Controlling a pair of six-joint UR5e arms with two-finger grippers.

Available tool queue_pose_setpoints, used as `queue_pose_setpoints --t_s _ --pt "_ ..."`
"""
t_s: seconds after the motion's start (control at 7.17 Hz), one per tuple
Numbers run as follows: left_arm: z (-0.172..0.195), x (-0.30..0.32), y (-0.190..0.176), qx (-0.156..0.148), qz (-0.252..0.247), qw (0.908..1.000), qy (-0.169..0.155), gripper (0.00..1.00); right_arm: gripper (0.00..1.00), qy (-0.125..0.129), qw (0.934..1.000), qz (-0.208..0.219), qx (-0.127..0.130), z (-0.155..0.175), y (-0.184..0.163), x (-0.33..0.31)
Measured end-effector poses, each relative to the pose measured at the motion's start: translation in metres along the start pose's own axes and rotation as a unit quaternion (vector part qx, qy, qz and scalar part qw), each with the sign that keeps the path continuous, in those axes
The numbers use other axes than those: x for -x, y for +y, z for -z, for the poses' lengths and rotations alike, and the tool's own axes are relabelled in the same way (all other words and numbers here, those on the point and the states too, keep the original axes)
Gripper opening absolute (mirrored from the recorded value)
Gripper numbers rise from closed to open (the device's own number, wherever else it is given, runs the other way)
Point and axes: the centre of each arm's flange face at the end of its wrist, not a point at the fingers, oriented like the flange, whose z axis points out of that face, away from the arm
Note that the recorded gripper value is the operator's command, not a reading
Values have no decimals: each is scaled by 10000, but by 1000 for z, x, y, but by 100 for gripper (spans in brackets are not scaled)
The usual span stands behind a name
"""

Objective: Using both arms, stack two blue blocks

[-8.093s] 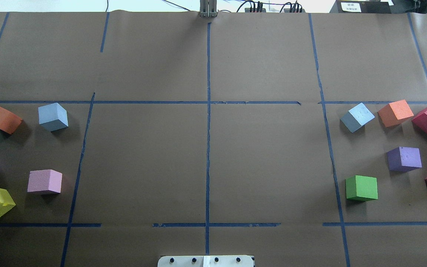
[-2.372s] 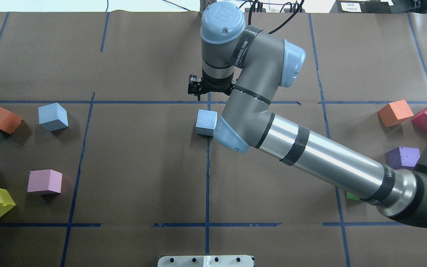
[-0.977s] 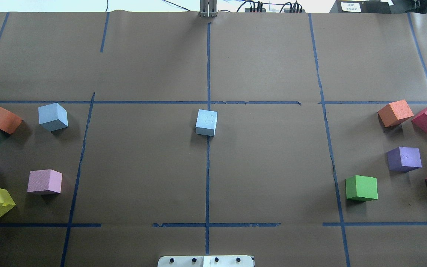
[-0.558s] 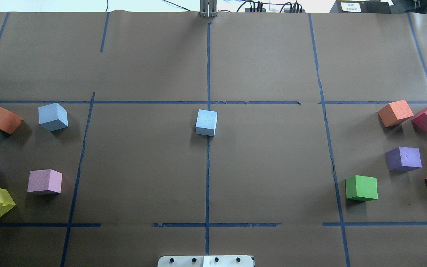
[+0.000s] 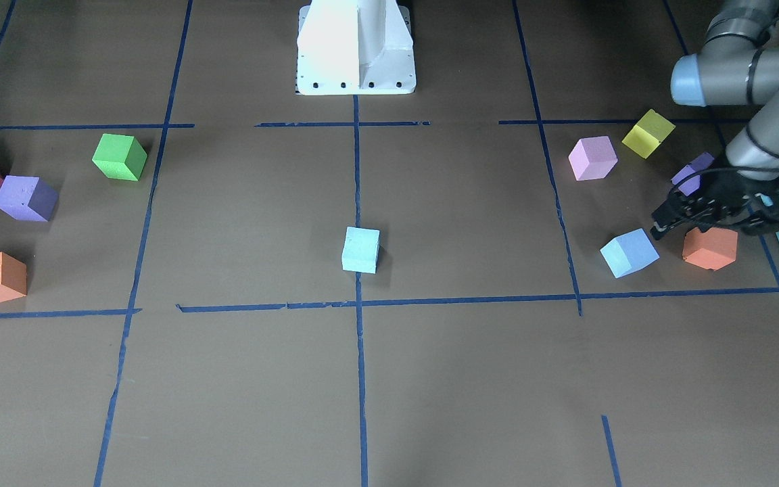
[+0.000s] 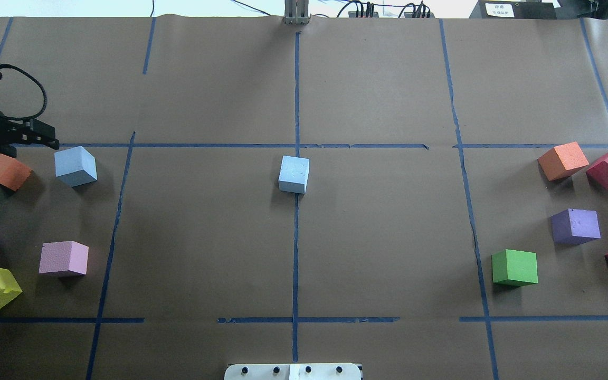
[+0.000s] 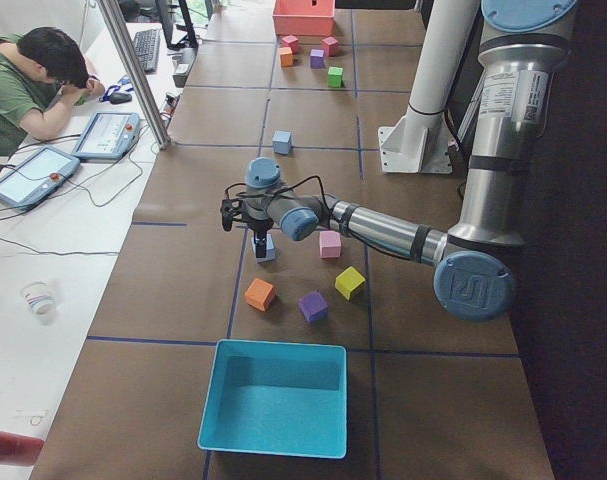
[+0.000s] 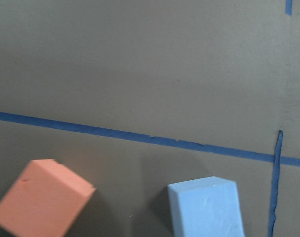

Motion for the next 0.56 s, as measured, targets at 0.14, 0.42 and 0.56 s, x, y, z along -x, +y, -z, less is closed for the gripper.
queue_pose_setpoints --t_s 0.14,0.42,0.56 --pt "-19 -16 1 34 -62 10000 -63 100 100 -4 10000 -7 12 -1 2 0" --pt "-42 -30 -2 122 -102 9998 -150 100 100 -10 10000 -17 25 -3 4 -1" --pt "-50 -30 -2 161 -107 9996 -198 100 100 -12 10000 -22 30 -3 5 -1"
